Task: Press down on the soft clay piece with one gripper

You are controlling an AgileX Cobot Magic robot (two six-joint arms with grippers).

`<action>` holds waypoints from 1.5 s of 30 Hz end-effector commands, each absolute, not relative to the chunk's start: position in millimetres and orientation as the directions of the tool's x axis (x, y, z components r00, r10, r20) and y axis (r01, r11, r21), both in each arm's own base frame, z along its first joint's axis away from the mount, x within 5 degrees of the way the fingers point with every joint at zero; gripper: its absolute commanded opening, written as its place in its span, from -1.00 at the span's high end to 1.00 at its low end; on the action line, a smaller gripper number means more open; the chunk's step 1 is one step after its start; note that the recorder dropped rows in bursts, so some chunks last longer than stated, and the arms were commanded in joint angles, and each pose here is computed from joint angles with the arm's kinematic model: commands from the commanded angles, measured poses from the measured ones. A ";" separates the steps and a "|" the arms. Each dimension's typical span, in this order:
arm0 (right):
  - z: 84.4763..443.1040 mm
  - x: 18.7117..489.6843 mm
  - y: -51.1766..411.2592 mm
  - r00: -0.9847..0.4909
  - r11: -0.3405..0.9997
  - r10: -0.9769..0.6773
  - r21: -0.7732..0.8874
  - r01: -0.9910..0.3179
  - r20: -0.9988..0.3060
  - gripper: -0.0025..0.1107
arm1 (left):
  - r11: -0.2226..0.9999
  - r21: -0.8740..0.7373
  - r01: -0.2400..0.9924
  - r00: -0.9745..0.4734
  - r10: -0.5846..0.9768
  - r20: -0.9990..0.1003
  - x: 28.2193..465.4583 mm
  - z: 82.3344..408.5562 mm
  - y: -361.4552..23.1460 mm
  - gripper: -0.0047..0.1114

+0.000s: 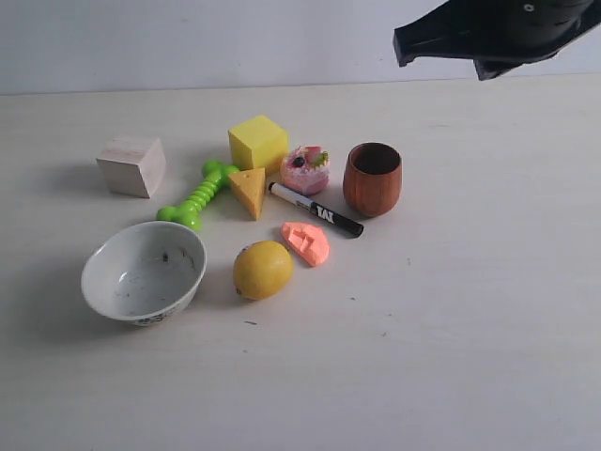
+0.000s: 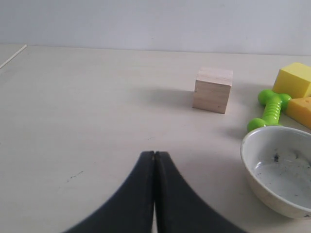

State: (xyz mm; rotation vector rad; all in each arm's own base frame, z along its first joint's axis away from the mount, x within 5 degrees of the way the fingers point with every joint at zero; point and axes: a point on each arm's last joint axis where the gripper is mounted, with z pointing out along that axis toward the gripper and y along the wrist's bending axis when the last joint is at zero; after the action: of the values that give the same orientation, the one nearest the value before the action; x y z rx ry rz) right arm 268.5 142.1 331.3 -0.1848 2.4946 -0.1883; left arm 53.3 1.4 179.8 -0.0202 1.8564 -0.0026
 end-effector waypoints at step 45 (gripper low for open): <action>241.3 76.0 -10.1 -0.237 0.983 0.138 0.104 0.150 -0.962 0.96 | 1.000 -0.011 -0.005 -0.266 -0.012 -0.964 53.2 181.0 1.0 0.92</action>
State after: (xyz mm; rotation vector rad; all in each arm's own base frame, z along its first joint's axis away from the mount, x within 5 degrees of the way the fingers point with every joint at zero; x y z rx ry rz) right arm 77.2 -12.0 254.5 0.2272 1.8131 -0.0262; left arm 53.3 1.3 179.8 -0.0205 1.8564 -0.0031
